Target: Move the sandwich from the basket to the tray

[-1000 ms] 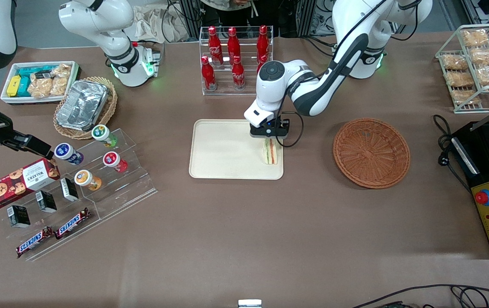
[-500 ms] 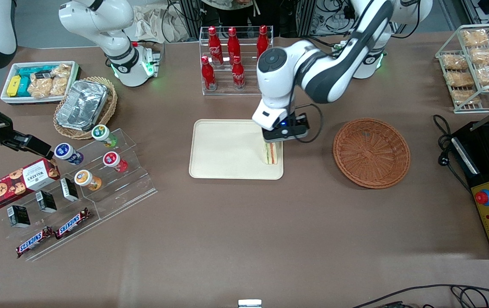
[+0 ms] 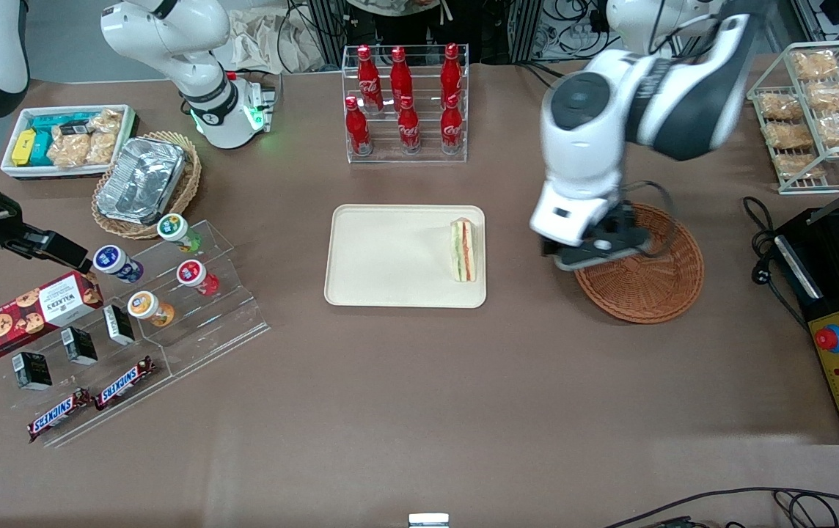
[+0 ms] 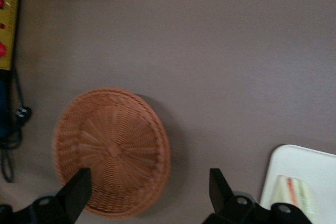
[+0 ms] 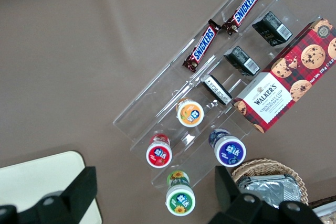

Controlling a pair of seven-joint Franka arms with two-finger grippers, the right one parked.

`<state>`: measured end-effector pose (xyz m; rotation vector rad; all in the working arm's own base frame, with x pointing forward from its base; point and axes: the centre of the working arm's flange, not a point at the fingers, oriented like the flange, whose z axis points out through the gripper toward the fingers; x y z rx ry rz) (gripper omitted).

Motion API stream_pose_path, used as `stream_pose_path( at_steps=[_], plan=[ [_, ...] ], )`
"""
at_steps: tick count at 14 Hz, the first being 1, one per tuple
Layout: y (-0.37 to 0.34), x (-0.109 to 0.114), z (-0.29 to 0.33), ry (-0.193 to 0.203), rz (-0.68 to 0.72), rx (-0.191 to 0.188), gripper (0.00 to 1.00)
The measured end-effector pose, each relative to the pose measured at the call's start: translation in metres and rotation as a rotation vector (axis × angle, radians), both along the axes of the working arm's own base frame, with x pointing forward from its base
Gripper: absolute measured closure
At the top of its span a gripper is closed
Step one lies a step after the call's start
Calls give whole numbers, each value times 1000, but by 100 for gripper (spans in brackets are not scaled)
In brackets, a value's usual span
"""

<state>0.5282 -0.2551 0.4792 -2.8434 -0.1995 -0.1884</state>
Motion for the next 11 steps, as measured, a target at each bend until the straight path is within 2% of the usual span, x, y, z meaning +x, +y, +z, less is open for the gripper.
stream_pose_path(
  at_steps=[1, 2, 3, 5, 6, 7, 9, 11],
  plan=[
    [21, 6, 6, 30, -22, -7, 0],
    [41, 10, 12, 68, -47, -31, 0],
    [67, 14, 22, 100, -58, -74, 0],
    [136, 21, 50, 125, -75, -204, 0],
    [173, 19, 65, 129, -86, -253, 0],
    [205, 14, 76, 142, -111, -283, 0],
    [244, -1, 97, 159, -153, -308, 0],
    [253, -14, 116, 153, -170, -312, 0]
  ],
)
